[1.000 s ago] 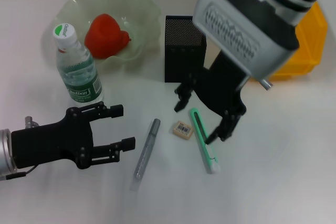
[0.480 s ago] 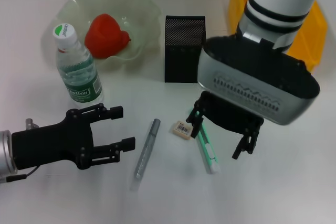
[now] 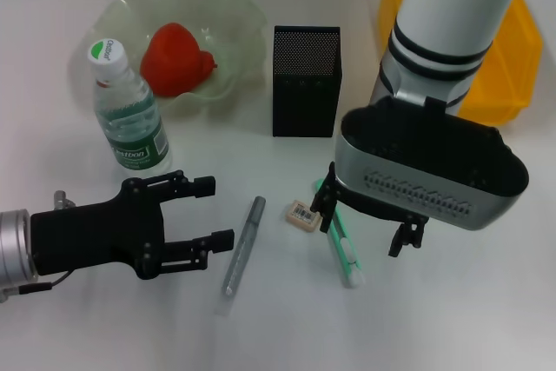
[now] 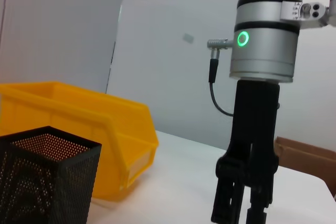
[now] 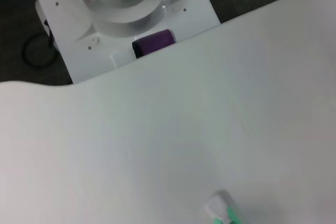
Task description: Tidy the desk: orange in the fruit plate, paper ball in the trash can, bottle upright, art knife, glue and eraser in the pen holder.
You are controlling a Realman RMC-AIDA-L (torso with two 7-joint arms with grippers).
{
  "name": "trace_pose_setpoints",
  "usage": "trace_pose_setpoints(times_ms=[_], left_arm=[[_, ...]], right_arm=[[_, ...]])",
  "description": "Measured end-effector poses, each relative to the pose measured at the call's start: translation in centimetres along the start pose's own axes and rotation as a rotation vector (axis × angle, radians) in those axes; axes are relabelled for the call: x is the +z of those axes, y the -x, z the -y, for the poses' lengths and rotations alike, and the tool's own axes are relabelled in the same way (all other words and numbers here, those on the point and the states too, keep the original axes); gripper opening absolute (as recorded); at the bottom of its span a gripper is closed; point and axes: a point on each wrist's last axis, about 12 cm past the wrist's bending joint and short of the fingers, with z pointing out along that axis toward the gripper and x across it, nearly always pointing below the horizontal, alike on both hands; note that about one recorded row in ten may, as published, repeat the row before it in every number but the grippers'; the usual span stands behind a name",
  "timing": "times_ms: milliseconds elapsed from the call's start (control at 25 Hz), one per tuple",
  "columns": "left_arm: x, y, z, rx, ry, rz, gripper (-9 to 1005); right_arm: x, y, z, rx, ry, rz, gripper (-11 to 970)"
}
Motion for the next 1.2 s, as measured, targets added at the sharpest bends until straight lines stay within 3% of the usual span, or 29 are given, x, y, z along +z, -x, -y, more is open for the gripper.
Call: trace_pose_setpoints(times_ms=[400, 1200], left_arm=[[0.0, 0.2, -0.2, 0.009, -0.009, -0.010, 785], [0.4, 0.0, -0.1, 0.005, -0.002, -0.011, 785]], right_arm=[[1.5, 0.3, -0.3, -0.074, 0.054, -0.019, 721], [3.5, 0.0, 0.6, -0.149, 0.037, -0.013, 703]])
